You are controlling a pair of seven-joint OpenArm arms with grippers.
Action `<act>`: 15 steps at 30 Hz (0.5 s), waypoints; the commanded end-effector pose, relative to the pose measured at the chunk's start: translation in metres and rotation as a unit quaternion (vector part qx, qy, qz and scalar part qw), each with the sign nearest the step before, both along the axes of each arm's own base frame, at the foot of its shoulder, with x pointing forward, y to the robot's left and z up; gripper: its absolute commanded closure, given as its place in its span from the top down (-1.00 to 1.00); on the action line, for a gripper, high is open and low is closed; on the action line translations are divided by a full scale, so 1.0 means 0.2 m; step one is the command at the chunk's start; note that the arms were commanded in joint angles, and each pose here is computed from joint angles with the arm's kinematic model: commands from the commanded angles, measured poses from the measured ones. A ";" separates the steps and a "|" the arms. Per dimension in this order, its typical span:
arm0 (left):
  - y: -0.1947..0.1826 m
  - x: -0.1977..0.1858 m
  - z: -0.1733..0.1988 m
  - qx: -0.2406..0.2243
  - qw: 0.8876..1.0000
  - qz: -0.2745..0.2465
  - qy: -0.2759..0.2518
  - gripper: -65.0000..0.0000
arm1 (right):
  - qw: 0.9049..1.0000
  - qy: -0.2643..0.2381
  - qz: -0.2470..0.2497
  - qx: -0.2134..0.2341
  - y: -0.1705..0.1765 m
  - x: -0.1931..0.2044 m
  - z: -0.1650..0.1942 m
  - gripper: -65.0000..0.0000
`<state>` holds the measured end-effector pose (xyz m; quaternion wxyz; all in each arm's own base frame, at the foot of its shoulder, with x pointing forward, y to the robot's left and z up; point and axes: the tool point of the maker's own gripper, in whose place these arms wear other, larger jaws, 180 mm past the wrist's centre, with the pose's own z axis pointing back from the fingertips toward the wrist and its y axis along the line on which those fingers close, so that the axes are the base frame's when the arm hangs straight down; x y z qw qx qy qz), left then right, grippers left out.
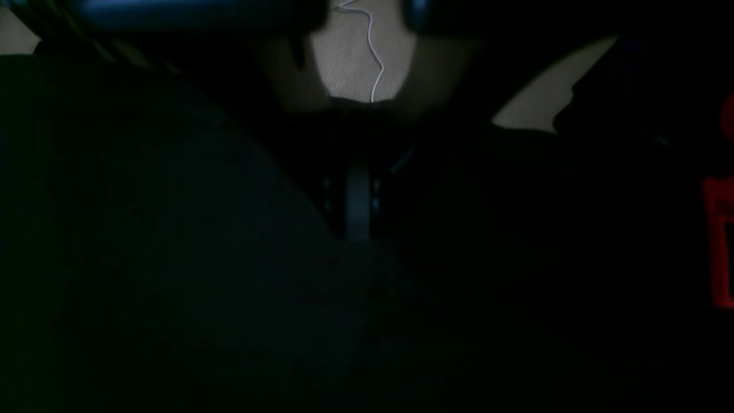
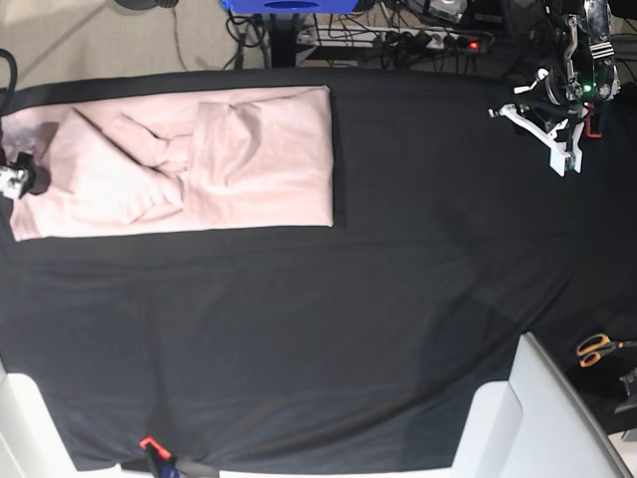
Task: Fold the T-shirt properly
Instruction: 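Move the right gripper down to the shirt's folded end and grasp it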
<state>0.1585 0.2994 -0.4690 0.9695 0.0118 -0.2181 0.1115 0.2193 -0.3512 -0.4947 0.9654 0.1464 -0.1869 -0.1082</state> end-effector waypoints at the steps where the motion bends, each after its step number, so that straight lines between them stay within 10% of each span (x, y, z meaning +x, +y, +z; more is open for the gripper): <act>1: 0.04 0.02 0.03 0.011 1.000 -0.003 -0.008 -1.00 | 0.996 0.064 0.040 0.040 0.19 -0.16 -0.12 0.47; 15: 0.04 0.02 0.03 0.011 1.000 -0.002 -0.008 -1.00 | 0.996 0.062 0.042 0.054 0.26 -0.15 -0.14 0.28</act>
